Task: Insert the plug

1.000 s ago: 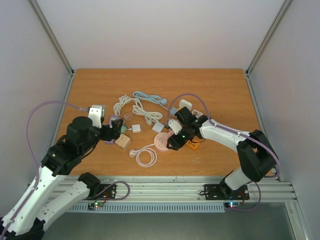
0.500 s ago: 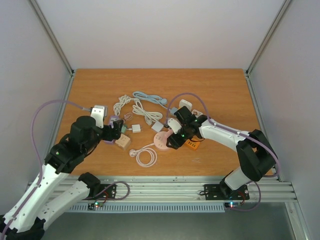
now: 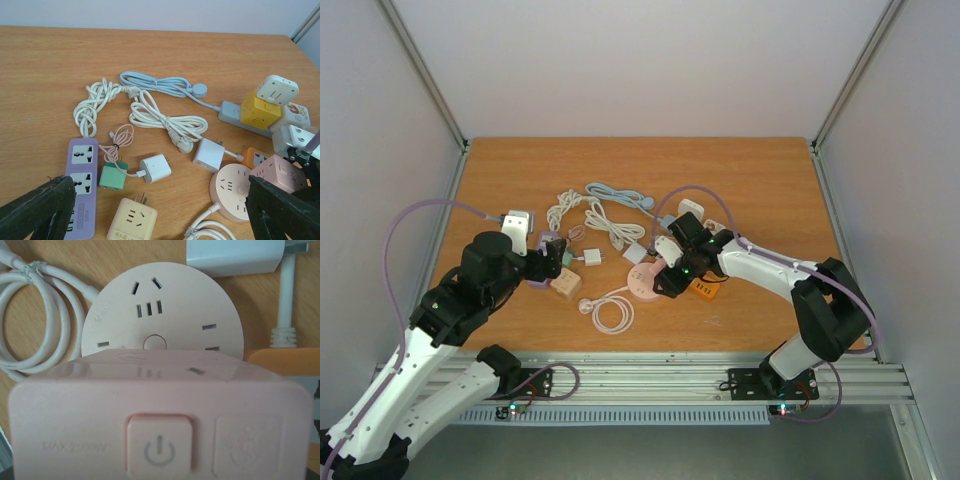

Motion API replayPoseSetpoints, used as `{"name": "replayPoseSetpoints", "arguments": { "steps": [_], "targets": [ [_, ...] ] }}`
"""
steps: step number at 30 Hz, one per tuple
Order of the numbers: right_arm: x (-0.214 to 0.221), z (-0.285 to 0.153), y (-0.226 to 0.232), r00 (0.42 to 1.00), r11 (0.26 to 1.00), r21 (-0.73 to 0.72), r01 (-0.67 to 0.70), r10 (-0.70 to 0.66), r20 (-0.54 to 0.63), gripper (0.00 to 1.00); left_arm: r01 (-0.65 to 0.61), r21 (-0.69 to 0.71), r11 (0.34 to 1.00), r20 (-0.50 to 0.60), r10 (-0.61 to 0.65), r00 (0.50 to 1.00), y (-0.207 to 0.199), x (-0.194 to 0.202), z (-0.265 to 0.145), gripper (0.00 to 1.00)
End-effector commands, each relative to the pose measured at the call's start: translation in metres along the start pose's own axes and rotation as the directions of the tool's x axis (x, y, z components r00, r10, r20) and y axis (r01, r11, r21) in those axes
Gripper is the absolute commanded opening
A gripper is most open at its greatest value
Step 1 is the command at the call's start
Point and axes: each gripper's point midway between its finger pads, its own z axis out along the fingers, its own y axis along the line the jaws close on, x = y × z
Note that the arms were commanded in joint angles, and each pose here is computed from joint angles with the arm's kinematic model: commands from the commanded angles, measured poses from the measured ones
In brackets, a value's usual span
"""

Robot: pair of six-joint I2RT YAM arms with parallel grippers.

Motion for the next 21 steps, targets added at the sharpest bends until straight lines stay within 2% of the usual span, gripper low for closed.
{"name": "replayPoseSetpoints", "arguments": {
  "steps": [1,8,21],
  "targets": [
    [-0.006,0.007,0.000,1.000,1.000,-0.012,0.027,-0.027,-0.001,0.24,-0.012,-0.007,1.000,0.039,0.013,0.999,0.000,-0.008,0.003,0.93],
    [0.008,0.013,-0.002,0.998,1.000,-0.007,0.019,-0.019,-0.053,0.24,-0.017,-0.011,1.000,0.037,0.017,0.999,0.001,-0.008,0.004,0.93],
    [0.019,0.021,0.010,0.984,0.996,0.003,0.089,-0.087,-0.153,0.25,-0.024,-0.016,1.000,0.029,0.024,0.999,0.001,-0.006,0.006,0.94]
  ]
}}
